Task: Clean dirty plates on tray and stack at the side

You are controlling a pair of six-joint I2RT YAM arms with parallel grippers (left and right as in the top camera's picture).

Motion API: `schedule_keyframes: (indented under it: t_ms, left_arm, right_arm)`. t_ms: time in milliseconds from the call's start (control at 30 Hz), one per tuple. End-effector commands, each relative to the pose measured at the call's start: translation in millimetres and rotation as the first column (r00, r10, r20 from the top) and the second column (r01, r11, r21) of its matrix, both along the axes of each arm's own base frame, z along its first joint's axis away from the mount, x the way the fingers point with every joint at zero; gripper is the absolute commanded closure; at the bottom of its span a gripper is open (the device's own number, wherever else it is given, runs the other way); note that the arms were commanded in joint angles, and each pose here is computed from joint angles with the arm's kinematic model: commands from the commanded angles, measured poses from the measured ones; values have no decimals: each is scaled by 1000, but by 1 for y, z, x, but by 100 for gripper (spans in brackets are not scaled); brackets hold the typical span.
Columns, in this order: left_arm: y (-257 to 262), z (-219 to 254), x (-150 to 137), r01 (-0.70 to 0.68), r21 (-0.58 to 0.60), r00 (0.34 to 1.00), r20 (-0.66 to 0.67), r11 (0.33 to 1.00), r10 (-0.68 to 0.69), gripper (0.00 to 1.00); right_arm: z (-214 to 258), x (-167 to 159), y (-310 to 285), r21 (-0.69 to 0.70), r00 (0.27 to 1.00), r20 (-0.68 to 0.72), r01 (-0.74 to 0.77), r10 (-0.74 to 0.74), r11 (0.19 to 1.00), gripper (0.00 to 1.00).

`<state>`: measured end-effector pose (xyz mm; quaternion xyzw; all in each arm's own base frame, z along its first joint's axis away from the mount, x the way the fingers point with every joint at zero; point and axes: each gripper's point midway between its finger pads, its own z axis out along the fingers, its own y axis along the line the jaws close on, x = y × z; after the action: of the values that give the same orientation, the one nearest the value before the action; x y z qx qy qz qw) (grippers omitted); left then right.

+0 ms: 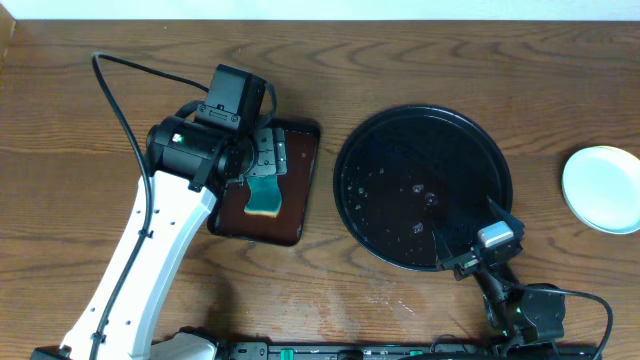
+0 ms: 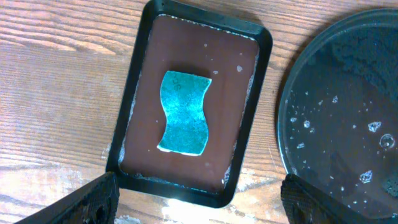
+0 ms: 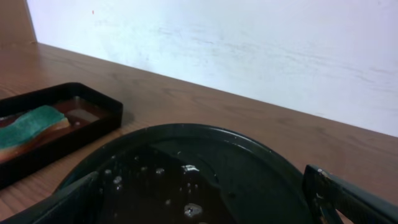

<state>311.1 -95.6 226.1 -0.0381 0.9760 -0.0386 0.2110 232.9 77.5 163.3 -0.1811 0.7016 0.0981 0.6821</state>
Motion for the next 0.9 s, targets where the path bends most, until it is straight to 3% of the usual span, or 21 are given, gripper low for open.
schedule_keyframes:
  t_ms: [0, 633, 767, 867]
  left_arm:
    - [1, 3, 1, 5, 3, 1000, 7, 1000, -5, 16]
    - [1, 3, 1, 4, 4, 1000, 9, 1000, -4, 16]
    - [17, 18, -7, -30, 51, 997, 73, 998, 26, 16]
    - [39, 41, -9, -93, 86, 979, 191, 992, 75, 16]
  right_arm:
    - [-1, 0, -1, -6, 1000, 2, 0, 0, 1000, 1]
    - [-1, 0, -1, -5, 1000, 0, 0, 0, 1000, 1]
    - [-1, 0, -1, -5, 1000, 0, 0, 0, 1000, 1]
    - [-1, 0, -1, -6, 1000, 1, 0, 0, 1000, 1]
